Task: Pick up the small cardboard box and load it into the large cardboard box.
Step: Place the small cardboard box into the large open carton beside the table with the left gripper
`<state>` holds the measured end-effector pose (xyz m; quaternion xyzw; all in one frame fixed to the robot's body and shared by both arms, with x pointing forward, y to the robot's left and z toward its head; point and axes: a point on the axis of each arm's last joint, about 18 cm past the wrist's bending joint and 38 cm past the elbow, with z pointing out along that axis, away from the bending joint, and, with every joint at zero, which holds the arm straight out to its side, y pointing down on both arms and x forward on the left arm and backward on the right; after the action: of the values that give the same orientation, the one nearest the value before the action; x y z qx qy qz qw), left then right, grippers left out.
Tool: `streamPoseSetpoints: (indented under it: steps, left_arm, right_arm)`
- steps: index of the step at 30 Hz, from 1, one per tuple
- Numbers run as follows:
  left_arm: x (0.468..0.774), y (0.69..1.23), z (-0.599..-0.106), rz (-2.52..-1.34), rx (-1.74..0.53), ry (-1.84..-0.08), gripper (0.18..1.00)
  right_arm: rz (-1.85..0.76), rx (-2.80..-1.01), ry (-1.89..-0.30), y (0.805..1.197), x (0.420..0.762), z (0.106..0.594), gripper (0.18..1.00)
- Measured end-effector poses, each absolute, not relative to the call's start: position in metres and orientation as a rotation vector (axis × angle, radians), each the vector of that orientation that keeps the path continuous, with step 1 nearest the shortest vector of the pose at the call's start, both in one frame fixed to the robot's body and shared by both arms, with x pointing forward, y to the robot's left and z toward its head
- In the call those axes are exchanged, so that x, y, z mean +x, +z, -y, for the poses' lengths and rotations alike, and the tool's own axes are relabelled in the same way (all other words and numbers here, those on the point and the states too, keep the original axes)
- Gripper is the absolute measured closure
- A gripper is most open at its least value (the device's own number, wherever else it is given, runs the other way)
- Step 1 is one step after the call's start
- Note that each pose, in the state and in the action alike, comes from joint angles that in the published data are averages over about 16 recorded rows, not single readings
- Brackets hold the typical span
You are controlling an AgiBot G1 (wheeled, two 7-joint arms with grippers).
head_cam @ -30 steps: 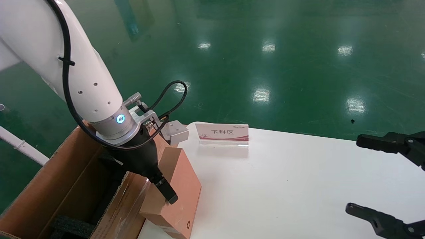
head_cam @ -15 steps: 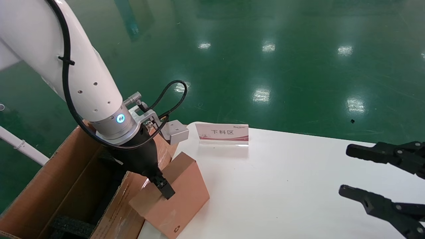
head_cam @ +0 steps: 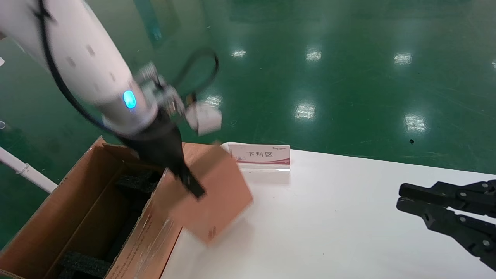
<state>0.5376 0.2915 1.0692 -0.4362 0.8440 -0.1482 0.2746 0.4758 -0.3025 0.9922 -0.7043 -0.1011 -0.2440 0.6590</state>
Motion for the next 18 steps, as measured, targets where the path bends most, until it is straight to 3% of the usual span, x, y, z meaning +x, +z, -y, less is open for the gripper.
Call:
streamPoseSetpoints:
  steps: [10,18]
  left_arm:
    - [0.5,1.168,-0.313,-2.058,-1.106,-0.441,0.784]
    - [0.468,1.198,-0.338,-1.986,-1.146,-0.376,0.788]
  right_arm:
    - [0.229,-1.594,-0.552,0.992,0.476,0.303,0.957]
    - [0.229,-1.594,-0.552,0.992,0.476,0.303,0.983]
